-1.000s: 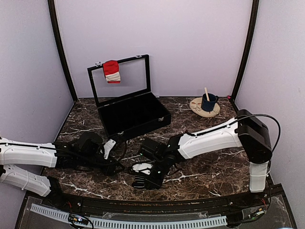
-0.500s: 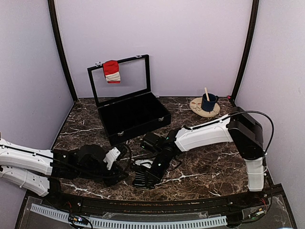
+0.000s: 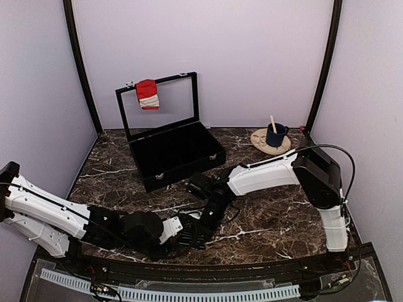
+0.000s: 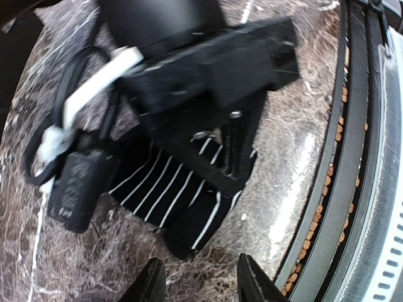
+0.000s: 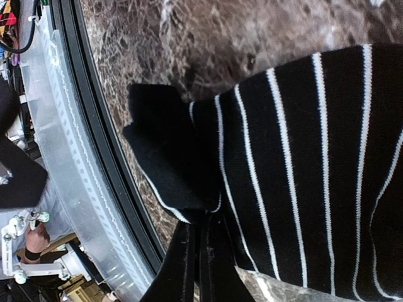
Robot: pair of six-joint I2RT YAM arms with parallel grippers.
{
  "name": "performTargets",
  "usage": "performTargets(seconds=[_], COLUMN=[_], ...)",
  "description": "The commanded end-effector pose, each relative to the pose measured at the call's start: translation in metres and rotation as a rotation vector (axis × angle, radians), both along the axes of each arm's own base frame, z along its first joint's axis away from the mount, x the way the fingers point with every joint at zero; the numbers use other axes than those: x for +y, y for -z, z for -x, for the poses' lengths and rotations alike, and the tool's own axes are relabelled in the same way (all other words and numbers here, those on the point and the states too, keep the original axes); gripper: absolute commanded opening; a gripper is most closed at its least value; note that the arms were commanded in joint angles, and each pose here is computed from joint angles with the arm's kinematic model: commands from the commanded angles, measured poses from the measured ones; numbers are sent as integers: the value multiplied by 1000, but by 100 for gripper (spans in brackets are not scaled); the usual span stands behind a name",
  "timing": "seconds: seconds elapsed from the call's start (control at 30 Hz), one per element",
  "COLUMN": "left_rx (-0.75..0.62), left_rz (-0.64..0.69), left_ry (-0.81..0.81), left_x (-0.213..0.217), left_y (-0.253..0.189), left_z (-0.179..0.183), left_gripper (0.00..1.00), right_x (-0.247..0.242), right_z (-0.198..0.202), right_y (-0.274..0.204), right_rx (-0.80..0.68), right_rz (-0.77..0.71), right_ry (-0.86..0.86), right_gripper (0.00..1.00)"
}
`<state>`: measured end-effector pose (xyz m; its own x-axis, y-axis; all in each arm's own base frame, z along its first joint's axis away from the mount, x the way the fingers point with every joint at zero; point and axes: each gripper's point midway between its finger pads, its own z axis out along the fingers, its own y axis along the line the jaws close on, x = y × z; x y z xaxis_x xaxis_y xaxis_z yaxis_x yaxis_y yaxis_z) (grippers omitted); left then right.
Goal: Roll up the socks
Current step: Roll the sock at the corner of the board.
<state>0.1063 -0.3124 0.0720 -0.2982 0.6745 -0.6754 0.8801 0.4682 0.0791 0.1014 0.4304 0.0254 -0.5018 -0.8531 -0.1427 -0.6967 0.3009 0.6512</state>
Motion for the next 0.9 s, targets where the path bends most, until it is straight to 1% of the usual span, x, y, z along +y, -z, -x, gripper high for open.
performTargets(seconds=[0.0, 0.17, 0.4, 0.87], left_rx=[-108, -156, -182, -180], left_rz=[-58, -85, -117, -175], left_ry=[88, 138, 206, 282], left_x=[-11, -17, -26, -37], left_y=[-6, -4, 2, 20], left_z=[0, 0, 3, 8], left_gripper=[41, 41, 41, 37], right_x=[-8, -11, -10, -7], right_z=[3, 5, 4, 3], right_y=[4, 4, 2, 1], right_rx=[56, 73, 79, 98], right_rz=[47, 57, 50, 42], right_ry=[-2, -7, -6, -9], right_gripper=[0, 0, 0, 0])
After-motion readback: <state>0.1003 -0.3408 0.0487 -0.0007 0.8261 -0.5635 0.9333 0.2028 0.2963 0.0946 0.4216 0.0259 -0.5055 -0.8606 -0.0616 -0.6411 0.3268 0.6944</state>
